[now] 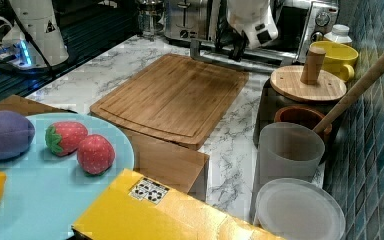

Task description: Close the oven.

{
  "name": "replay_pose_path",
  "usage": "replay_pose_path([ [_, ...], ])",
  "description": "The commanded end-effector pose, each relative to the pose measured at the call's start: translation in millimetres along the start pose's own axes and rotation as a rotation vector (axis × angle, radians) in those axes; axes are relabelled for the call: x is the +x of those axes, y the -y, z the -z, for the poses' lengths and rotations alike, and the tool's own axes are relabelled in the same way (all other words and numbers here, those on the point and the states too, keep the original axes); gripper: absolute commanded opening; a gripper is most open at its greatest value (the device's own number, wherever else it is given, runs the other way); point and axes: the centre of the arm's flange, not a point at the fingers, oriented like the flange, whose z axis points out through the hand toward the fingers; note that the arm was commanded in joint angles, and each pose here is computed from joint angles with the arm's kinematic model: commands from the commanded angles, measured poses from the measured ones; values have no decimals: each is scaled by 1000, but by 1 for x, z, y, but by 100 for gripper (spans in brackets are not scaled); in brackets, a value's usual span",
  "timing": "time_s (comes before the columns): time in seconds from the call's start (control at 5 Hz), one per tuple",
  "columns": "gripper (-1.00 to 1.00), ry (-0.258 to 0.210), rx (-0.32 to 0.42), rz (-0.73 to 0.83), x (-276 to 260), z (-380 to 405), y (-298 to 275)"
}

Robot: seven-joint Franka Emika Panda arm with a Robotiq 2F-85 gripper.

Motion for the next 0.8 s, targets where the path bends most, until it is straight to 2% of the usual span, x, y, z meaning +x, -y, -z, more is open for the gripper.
replay_pose_path([
  [0.2, -100, -136, -136, 360, -23, 31, 278],
  [0.4, -100, -123, -208, 372, -23, 16, 296],
  [0.6, -100, -189, -375, 376, -34, -2, 322],
  [0.8, -100, -281, -433, 350, -42, 10, 345],
])
